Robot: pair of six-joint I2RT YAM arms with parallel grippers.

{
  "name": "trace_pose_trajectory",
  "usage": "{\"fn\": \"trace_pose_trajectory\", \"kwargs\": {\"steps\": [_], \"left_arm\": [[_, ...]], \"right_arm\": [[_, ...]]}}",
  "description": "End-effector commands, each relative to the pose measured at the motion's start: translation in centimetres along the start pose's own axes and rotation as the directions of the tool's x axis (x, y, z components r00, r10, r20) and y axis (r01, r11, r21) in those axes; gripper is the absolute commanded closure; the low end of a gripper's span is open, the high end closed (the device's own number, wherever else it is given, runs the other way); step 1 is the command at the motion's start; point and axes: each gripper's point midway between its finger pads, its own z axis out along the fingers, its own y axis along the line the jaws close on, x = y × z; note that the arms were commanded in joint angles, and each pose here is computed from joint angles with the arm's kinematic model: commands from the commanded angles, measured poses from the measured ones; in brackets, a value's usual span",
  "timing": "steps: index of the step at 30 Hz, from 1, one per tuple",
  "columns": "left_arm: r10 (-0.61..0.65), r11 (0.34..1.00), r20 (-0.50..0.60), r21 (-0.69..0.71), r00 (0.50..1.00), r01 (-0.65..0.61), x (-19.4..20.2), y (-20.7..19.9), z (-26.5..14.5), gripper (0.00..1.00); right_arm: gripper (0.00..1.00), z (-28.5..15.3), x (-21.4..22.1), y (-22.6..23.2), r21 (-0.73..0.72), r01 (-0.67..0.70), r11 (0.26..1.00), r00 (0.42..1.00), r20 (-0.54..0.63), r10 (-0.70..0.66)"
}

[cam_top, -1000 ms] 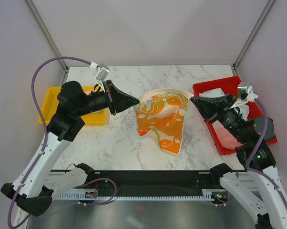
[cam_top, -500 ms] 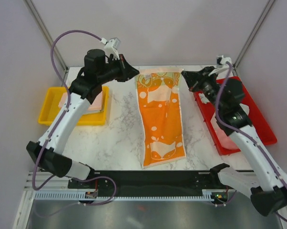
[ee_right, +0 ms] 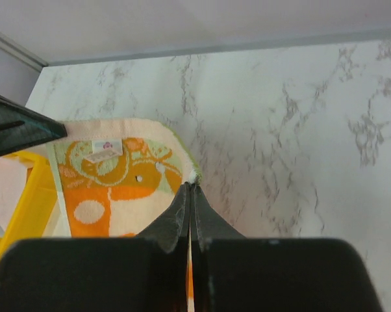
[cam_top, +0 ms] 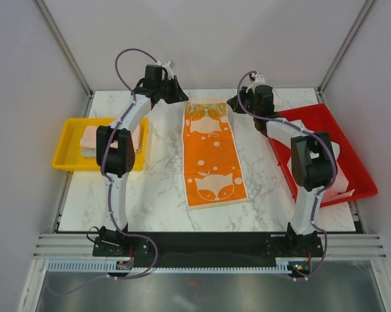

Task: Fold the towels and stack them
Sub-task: Flatten out the crumpled towel, then fold the towel

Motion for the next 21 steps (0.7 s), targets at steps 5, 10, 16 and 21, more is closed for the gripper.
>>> {"fn": "trace_pose_trajectory", "kwargs": {"steps": [5,10,16,21], "left_arm": [[0.167,0.972,0.073,0.153,0.983,-0.177,-3.2,-1.5,-0.2,0.98],[0.192,0.965,0.056,0.172,0.980,-0.199,-1.6,-2.3,-2.0,0.98],[0.207,0.952,0.006,0.227,0.978,-0.203,1.9,-3.7,-4.8,0.98],[0.229,0.951,-0.051,0.224,0.972,-0.212,6.6,-5.1,-6.8,0.98]], "right_arm": [[1.00,2.4,-5.7,2.3,-0.298,0.163,0.940,0.984,0.112,-0.136],[1.00,0.7,-4.9,1.6,-0.314,0.189,0.931,0.982,0.063,-0.178],[1.00,-3.3,-2.3,1.9,-0.307,0.187,0.933,0.977,-0.045,-0.211],[1.00,-8.0,-0.1,1.7,-0.240,0.173,0.955,0.979,-0.064,-0.194]]}}
